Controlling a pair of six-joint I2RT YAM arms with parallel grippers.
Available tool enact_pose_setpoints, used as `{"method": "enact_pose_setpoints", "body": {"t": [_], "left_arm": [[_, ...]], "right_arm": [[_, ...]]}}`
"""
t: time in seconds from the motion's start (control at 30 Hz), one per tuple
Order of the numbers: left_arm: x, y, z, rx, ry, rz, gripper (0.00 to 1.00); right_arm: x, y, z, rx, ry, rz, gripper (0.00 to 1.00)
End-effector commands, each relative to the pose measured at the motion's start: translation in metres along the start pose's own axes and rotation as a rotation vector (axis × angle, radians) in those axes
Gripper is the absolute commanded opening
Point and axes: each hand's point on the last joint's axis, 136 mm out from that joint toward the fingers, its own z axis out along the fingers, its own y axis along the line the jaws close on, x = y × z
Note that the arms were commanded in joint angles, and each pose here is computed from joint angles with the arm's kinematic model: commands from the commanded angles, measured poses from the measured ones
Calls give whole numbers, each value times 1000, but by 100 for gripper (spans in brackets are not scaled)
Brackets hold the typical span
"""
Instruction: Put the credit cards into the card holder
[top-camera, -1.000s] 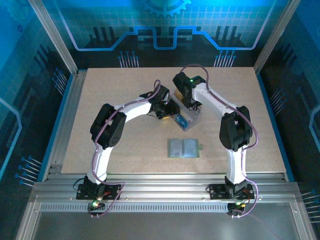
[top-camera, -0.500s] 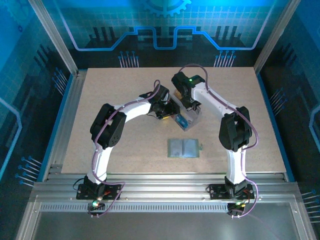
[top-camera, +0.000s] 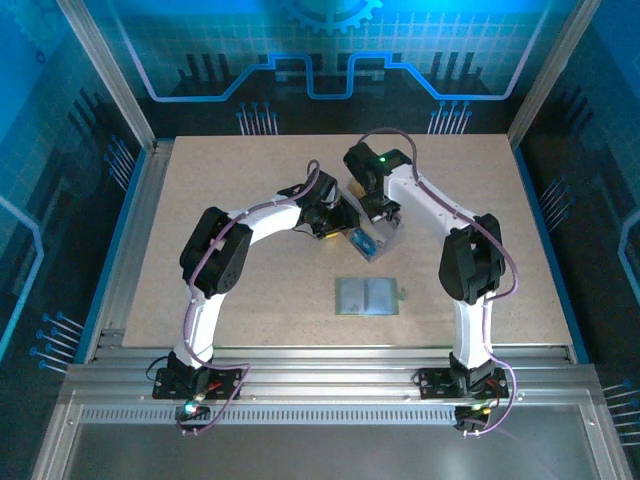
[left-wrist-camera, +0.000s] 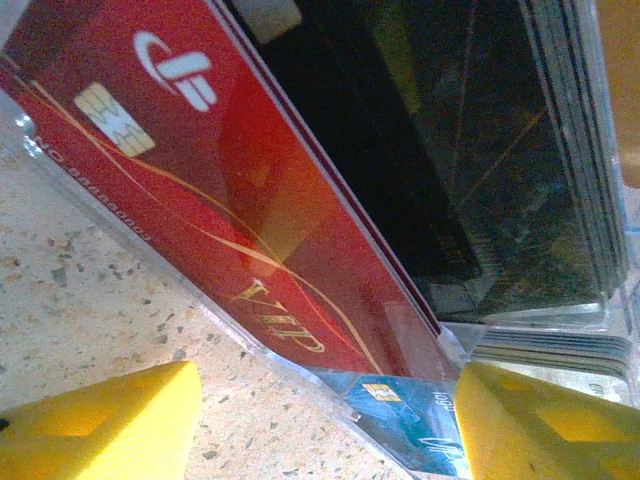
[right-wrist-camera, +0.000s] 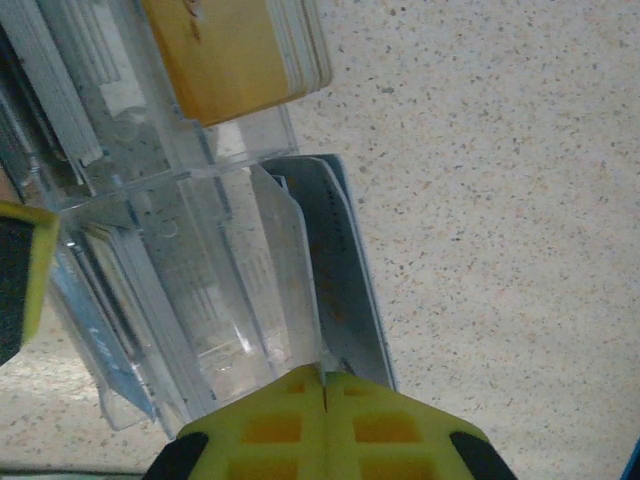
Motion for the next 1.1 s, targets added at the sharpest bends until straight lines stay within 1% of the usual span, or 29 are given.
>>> {"method": "enact_pose_setpoints", "body": {"t": [0.0,0.37,0.53,0.67,0.87,1.07], "left_arm": [[31,51,11,-145,96,-63,68],[29,42,6,-108,98,-60,68],[28,39,4,-97,100,-60,68],[27,36,1,-83,97,-57,68],[27,35,1,-78,100,-54,68],[27,36,1,-77,102,-57,68]], "right_arm": [[-4,-1,-27,-63,-52,16,0],[-4,1,-36,-164,-72,55,0],[-5,7,-34,-208,-66,54,0],[-5,6,-27,-203,-52,56,0],[-4,-9,-15,-119,-23,57,0],[-3,-10,-5,-98,2,50,0]]}}
